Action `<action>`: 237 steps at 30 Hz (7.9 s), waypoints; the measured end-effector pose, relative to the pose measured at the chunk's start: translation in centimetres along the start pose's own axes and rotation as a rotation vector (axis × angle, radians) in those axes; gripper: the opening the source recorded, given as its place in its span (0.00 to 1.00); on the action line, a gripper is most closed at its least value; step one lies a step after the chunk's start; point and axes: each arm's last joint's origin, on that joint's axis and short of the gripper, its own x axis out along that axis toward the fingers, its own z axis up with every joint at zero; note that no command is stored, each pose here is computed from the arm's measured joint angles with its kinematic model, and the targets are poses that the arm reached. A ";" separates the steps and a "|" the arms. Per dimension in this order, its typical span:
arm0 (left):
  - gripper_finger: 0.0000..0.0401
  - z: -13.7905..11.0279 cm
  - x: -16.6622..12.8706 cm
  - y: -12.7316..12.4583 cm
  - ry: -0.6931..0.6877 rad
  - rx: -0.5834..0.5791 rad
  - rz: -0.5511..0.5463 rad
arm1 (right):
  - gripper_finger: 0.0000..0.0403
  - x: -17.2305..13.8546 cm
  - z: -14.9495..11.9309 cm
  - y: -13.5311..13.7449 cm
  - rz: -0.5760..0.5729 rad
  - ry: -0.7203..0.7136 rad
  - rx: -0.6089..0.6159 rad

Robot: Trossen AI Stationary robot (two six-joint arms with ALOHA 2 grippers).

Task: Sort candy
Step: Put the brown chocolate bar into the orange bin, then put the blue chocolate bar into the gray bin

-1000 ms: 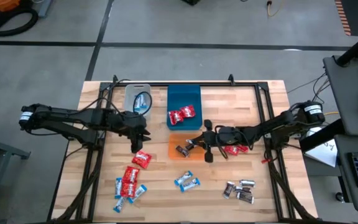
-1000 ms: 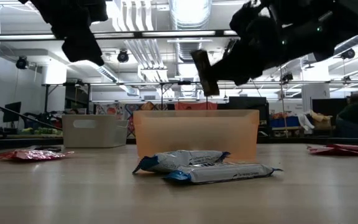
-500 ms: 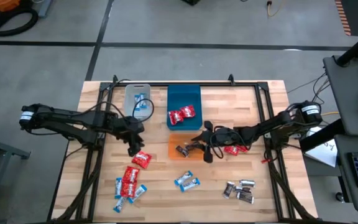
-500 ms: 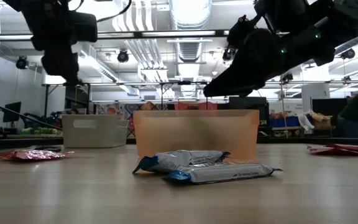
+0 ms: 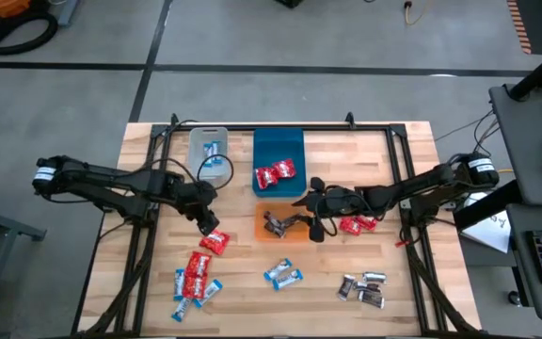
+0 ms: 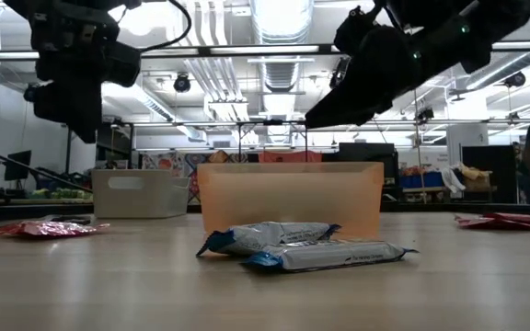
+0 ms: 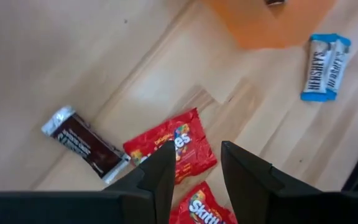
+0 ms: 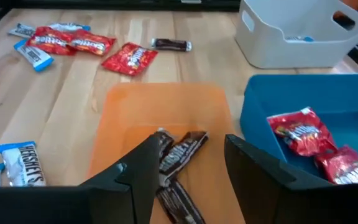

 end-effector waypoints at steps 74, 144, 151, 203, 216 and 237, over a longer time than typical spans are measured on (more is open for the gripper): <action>0.02 1.0 2.3 -2.4 -0.145 0.265 -0.011 | 0.44 -2.3 2.3 0.0 0.007 0.090 -0.105; 0.39 1.3 3.5 -13.1 -0.607 0.872 -0.279 | 0.36 -2.4 -1.1 16.4 0.078 0.406 0.116; 0.39 -0.4 2.5 -13.9 -0.623 0.896 -0.297 | 0.43 0.5 -2.7 18.6 0.055 0.431 0.110; 0.39 -0.8 2.5 -13.8 -0.614 0.834 -0.273 | 0.02 6.6 -4.0 19.2 0.025 0.481 -0.057; 0.39 -1.3 2.7 -13.7 -0.579 0.825 -0.269 | 0.02 5.7 -3.0 19.2 -0.023 0.425 -0.097; 0.38 -5.9 5.9 -15.6 -0.558 0.926 -0.256 | 0.02 2.3 -4.9 18.6 0.010 0.276 -0.054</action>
